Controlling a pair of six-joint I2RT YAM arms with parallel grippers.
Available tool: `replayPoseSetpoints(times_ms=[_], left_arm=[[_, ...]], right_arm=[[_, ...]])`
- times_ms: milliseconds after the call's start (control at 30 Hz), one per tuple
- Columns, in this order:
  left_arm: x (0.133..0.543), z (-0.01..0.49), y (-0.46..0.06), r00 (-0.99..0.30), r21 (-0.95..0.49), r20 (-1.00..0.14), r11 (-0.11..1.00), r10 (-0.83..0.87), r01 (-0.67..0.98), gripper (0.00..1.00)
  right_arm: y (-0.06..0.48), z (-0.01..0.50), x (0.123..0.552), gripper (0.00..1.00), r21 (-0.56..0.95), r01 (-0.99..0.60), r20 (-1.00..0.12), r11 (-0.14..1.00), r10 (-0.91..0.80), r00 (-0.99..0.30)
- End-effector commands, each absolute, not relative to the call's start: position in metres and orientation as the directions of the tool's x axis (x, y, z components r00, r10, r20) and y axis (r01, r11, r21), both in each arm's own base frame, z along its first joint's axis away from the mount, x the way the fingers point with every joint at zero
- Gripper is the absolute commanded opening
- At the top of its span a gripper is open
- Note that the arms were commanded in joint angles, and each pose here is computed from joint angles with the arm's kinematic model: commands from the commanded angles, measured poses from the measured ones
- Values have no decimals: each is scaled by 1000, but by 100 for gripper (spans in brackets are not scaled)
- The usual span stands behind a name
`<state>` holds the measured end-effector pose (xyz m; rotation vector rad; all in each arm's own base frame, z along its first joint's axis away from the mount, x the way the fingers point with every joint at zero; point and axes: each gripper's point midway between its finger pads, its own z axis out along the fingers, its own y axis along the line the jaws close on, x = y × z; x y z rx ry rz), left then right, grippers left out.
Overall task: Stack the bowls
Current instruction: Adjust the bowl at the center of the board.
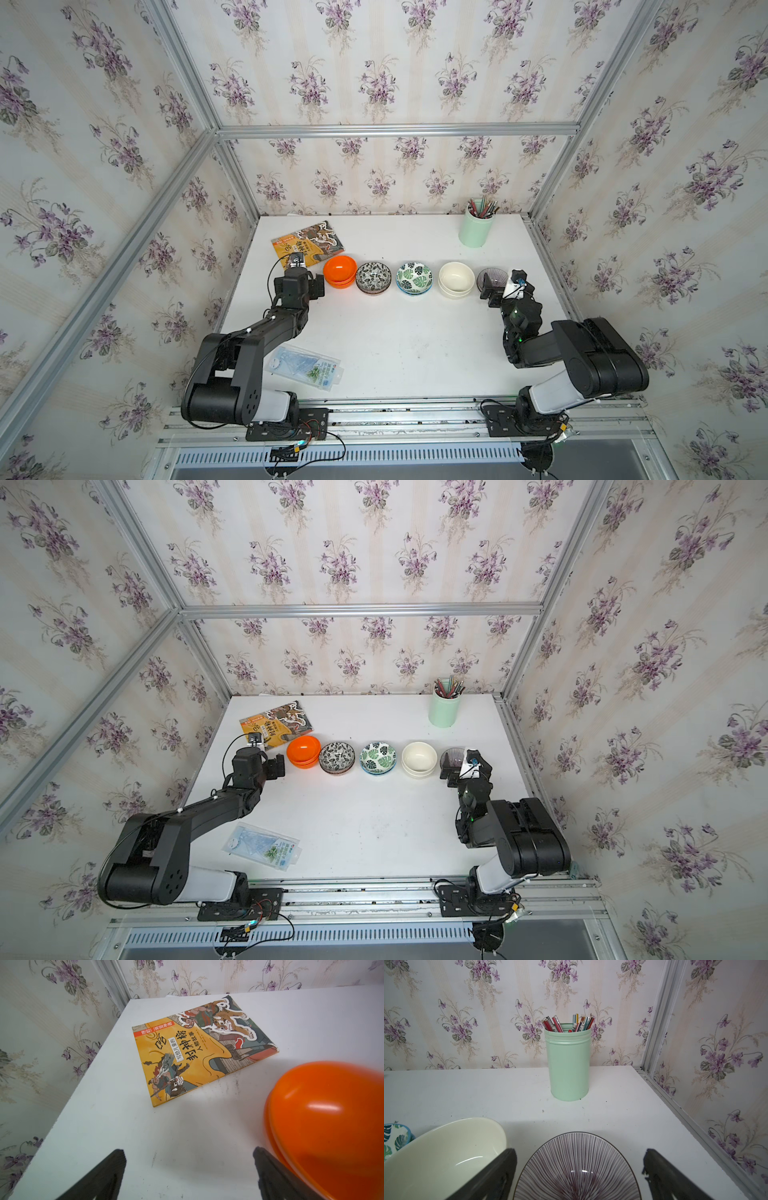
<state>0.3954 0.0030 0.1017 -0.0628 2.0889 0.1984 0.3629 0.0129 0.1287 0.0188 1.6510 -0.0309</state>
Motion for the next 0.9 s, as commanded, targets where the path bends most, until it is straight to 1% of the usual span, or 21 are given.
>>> replayPoseSetpoints(times_ms=[0, 167, 400, 533, 600, 867], left_arm=[[404, 108, 5, -452, 119, -891, 985, 51, -124, 100], [403, 105, 16, -402, 76, -916, 984, 4, -163, 100], [398, 101, 17, -363, 48, -932, 987, -11, -154, 100], [391, 96, 17, -297, 49, -955, 987, 1, -153, 100], [389, 98, 21, -306, 29, -952, 984, -26, -174, 100], [392, 97, 21, -308, 41, -951, 984, -15, -175, 100]], right_arm=[[12, 133, 364, 100, 1, 37, -998, 999, 3, -64], [12, 133, 364, 100, 1, 37, -998, 999, 3, -65], [12, 133, 364, 100, 1, 37, -998, 999, 3, -65], [13, 133, 364, 100, 1, 36, -998, 999, 3, -66], [13, 133, 364, 100, 1, 36, -998, 999, 3, -65], [11, 132, 366, 100, 6, 48, -997, 999, 9, -73]])
